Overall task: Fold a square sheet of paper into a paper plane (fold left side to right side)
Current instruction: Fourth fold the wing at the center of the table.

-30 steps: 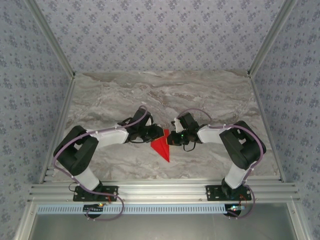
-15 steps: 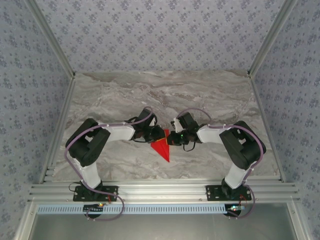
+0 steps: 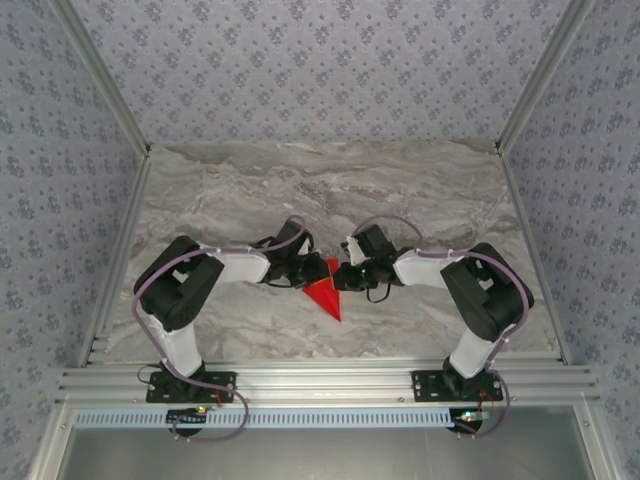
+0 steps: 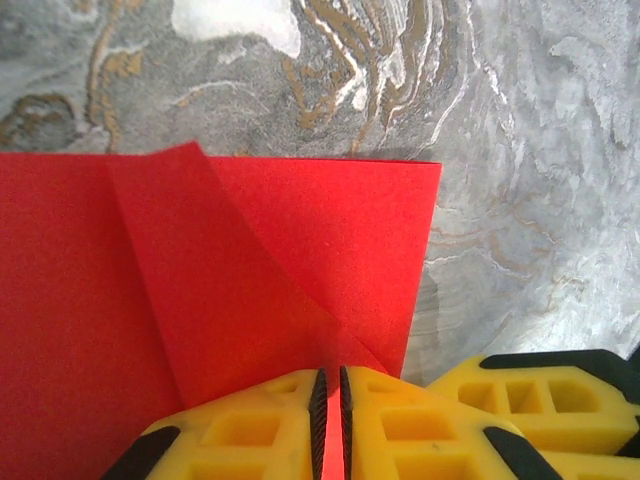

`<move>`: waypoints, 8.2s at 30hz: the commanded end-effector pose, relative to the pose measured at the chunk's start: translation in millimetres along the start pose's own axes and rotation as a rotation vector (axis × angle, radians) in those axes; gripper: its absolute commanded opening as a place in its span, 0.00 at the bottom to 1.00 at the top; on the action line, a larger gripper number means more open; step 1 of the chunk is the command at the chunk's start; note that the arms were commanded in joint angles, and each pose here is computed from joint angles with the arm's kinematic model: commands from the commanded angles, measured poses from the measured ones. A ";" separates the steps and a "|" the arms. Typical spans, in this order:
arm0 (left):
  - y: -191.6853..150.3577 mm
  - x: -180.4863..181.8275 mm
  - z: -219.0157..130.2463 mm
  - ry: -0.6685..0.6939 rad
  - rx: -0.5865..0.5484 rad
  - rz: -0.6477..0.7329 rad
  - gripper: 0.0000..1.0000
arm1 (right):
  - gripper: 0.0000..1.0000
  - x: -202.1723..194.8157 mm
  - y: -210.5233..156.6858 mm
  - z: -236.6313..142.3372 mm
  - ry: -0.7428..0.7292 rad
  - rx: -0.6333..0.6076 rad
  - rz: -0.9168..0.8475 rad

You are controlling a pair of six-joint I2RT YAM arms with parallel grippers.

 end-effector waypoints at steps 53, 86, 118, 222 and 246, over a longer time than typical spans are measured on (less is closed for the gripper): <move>-24.5 45.5 4.5 0.144 0.045 -0.052 0.14 | 0.20 26.6 -98.3 8.1 0.070 0.278 -0.016; -22.3 50.0 1.0 0.161 0.041 -0.056 0.14 | 0.15 13.0 -132.4 -1.3 -0.025 0.379 -0.023; -21.5 55.9 1.5 0.174 0.040 -0.066 0.13 | 0.13 -0.9 -148.7 -11.8 -0.108 0.427 -0.021; 117.0 16.4 -80.7 -0.004 -0.224 0.176 0.25 | 0.07 2.1 -95.0 -1.3 -0.059 0.234 -0.027; 17.0 -8.8 -39.9 -0.114 -0.135 0.108 0.42 | 0.57 16.4 -27.1 -112.3 -0.187 -0.349 -0.184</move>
Point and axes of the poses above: each hand's point on the last joint's axis, 136 mm out from that joint toward the fingers, its own z axis out along the fingers, its own x axis along the line the jaws close on, y = z × x, the point moved 2 cm from there along -z, back along the fingers, and after that the axes turned 2 degrees about z, right-handed, at the moved point
